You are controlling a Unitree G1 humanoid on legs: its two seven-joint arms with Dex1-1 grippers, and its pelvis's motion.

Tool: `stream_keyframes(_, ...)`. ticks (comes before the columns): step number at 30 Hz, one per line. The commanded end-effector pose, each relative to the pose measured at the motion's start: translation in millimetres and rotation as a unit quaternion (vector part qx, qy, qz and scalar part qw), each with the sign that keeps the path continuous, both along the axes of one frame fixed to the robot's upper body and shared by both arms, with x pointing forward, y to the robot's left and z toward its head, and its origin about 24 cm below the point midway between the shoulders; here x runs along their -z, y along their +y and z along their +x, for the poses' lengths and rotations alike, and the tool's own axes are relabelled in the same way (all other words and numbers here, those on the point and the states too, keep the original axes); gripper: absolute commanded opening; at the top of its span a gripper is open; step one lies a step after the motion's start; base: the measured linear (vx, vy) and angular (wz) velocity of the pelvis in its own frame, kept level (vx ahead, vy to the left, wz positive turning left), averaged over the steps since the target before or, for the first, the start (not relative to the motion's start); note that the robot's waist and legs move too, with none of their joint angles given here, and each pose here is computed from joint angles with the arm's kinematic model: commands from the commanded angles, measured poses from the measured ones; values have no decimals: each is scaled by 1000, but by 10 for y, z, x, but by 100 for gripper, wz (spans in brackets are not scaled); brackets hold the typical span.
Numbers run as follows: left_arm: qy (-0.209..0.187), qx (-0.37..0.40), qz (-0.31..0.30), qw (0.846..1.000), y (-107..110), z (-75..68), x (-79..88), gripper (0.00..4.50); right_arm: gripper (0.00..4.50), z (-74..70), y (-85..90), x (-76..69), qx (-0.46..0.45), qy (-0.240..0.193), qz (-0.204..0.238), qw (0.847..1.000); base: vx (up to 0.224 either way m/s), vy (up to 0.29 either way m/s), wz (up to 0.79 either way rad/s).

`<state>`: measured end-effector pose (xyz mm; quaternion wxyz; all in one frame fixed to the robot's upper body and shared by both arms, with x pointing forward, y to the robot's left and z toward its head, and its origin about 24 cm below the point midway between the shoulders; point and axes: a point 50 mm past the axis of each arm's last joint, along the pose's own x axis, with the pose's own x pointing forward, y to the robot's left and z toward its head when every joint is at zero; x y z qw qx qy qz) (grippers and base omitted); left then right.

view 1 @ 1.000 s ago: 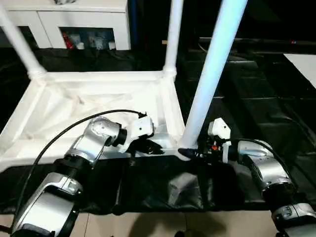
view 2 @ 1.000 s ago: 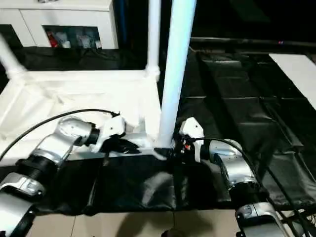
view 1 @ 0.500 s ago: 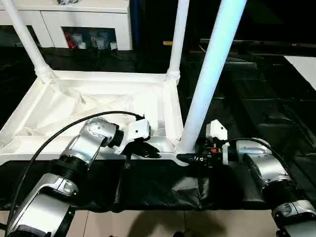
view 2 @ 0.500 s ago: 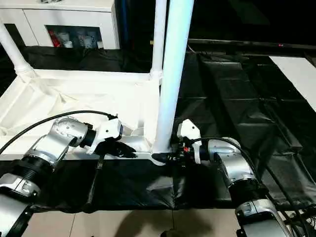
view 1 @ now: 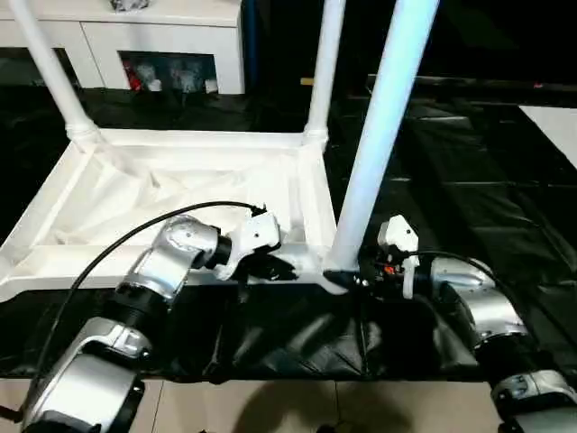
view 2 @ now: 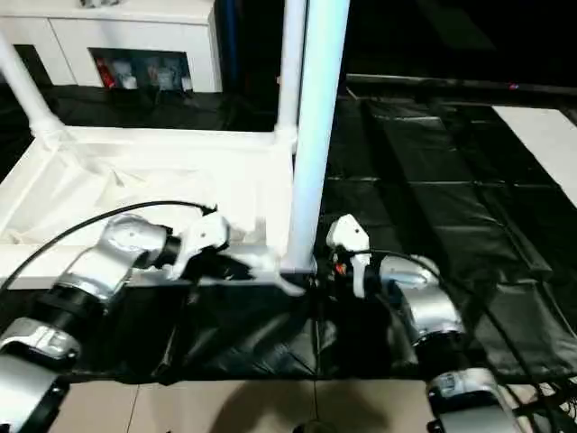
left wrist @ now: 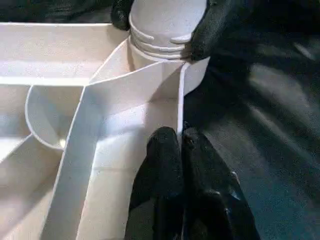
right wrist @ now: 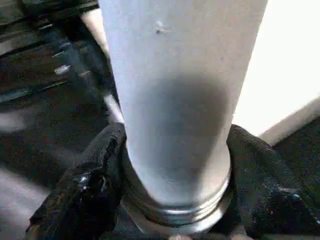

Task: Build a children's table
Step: Rotate leg to tighten

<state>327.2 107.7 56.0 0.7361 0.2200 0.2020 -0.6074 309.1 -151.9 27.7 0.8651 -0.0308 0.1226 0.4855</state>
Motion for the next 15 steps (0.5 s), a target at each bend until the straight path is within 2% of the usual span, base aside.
stream_keyframes(1,27,-33,0,999,-384,-105,250,0,269,65,208,129,115,-4,10,993,0,0,0)
stream_keyframes(3,26,-37,-1,999,-418,-108,257,0,268,71,227,144,128,-3,11,992,0,0,0)
stream_keyframes(4,24,-46,-8,999,-545,-124,275,0,268,93,334,168,171,2,28,985,0,0,0)
stream_keyframes(5,24,-46,-8,999,-545,-124,275,0,268,93,334,168,171,2,28,985,0,0,0)
stream_keyframes(6,19,-50,-8,999,-657,-147,295,0,268,97,479,182,195,8,42,980,0,0,0)
stream_keyframes(9,12,-52,-5,999,-712,-161,308,0,268,89,632,171,197,-2,44,979,0,0,0)
stream_keyframes(11,10,-52,-3,999,-715,-166,311,0,268,80,671,157,192,-12,47,980,0,0,0)
stream_keyframes(13,9,-54,-3,999,-699,-164,307,0,338,82,666,138,192,-22,52,980,0,0,0)
stream_keyframes(15,5,-53,-3,999,-625,-155,300,0,348,87,592,92,191,-32,74,978,0,0,0)
